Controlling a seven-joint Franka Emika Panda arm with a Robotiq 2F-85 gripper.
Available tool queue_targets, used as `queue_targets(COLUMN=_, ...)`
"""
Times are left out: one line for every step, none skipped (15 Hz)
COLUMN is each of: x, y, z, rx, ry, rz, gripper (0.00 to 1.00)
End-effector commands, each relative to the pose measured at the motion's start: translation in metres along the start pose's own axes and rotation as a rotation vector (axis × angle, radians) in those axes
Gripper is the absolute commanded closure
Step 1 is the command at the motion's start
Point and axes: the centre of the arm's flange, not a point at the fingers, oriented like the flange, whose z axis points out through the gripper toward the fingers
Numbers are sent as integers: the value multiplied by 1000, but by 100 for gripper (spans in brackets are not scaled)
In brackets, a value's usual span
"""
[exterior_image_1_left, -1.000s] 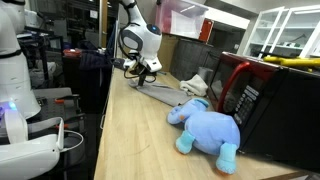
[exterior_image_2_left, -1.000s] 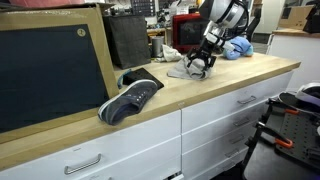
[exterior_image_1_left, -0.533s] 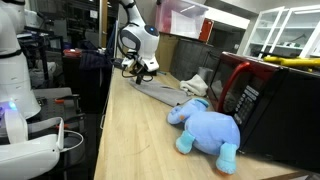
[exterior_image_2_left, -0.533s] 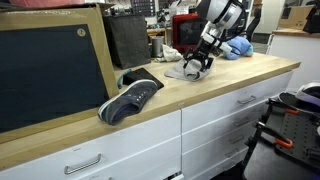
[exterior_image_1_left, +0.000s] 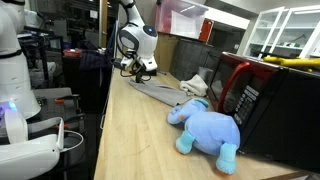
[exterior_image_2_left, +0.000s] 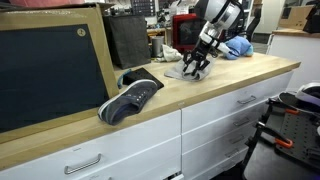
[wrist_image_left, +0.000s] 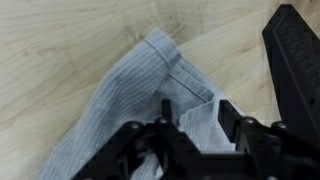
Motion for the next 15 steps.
queue_targets(x=0, y=-3, z=-3, rx=22, ry=26, rz=21, gripper=80)
queue_targets(x=1, y=-3, z=-6, rx=24, ry=26, rz=22, gripper=86)
queue_targets(x=1, y=-3, z=-8, rx=26, ry=27, rz=22, gripper=95)
queue_targets(x=1, y=-4, z=-11, rx=31, ry=29, rz=20, gripper=99)
queue_targets(x=2, y=-5, z=-14, rx=34, ry=29, rz=20, gripper=100)
queue_targets(x=1, y=-7, z=-17, rx=39, ry=29, rz=17, gripper=100)
queue_targets(x=1, y=-9, z=-19, rx=43, ry=31, rz=13, gripper=100)
queue_targets(x=1, y=-12, z=-21, rx=49, ry=33, rz=8, gripper=99)
queue_targets(x=0, y=-17, z=-22, rx=58, ry=34, rz=1, gripper=99)
queue_targets(x=-2, y=-21, z=-24, rx=66, ry=35, rz=-2, gripper=99)
queue_targets(x=-4, y=-29, z=-25, rx=77, ry=37, rz=-6, gripper=99)
queue_targets(x=-7, y=-37, z=-26, rx=85, ry=37, rz=-11, gripper=99)
queue_targets(x=-10, y=-45, z=-26, rx=95, ry=37, rz=-17, gripper=99)
queue_targets(x=-13, y=-52, z=-26, rx=104, ry=36, rz=-26, gripper=99)
queue_targets(x=-17, y=-59, z=-26, rx=111, ry=35, rz=-36, gripper=99)
